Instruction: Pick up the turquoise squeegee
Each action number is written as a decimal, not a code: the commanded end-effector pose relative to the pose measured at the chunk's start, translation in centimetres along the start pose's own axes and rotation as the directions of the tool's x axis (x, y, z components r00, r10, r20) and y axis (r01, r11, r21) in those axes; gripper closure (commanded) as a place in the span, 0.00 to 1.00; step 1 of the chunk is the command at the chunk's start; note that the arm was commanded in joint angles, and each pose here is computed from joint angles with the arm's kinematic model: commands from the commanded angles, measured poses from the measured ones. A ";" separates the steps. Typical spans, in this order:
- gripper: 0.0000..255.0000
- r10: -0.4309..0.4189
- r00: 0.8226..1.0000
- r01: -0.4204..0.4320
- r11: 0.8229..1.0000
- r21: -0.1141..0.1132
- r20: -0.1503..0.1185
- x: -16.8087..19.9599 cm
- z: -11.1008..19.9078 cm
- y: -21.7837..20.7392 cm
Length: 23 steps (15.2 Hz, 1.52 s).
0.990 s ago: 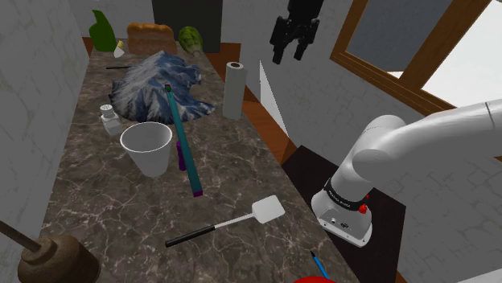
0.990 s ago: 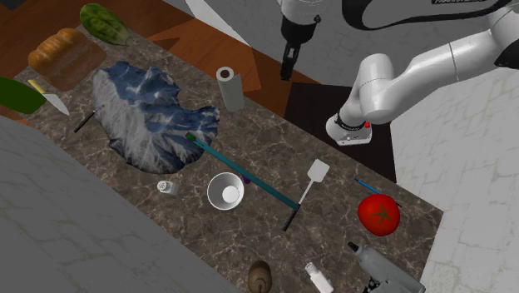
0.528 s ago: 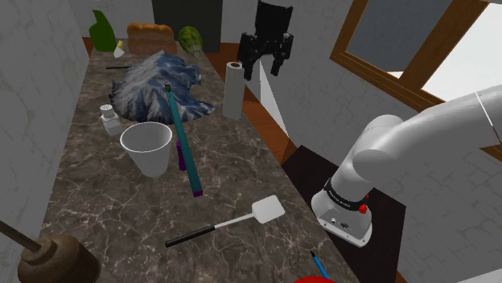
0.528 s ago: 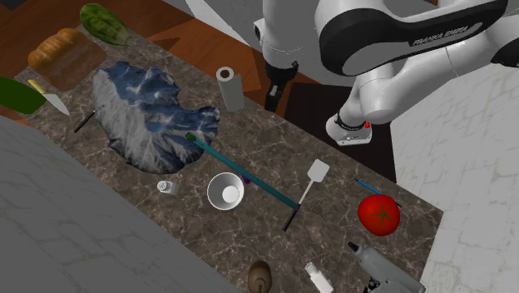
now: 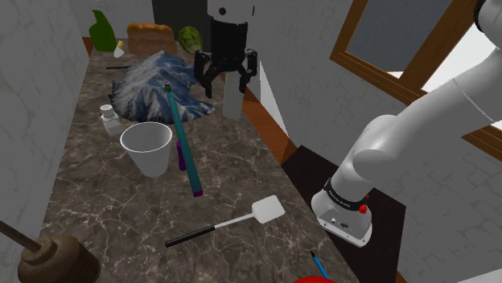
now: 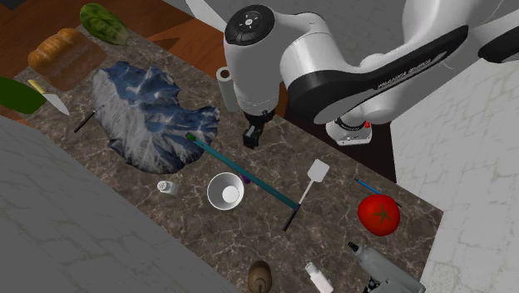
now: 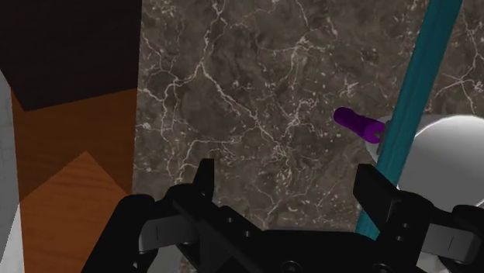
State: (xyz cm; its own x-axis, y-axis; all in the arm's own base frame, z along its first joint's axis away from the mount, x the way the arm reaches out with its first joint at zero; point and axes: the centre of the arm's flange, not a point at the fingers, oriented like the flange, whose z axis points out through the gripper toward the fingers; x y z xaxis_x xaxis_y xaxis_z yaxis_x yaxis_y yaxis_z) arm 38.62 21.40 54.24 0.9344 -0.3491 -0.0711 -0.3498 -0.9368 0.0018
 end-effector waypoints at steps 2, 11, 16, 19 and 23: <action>0.00 0.040 0.999 -0.040 0.999 -0.001 0.022 0.9 1.7 -3.7; 0.00 0.126 0.990 -0.125 0.992 -0.009 0.070 3.0 6.2 -11.8; 0.00 0.126 0.990 -0.125 0.992 -0.009 0.070 3.1 8.8 -11.8; 1.00 0.125 0.990 -0.125 0.992 -0.009 0.070 3.2 9.1 -11.8; 1.00 0.125 0.990 -0.125 0.992 -0.009 0.070 3.2 9.1 -11.8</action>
State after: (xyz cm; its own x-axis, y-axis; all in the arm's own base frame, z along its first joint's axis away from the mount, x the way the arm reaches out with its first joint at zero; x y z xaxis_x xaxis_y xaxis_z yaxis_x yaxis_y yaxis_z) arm 45.13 31.55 45.01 0.8764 -0.4613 -0.1384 -0.4634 -0.8860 0.0184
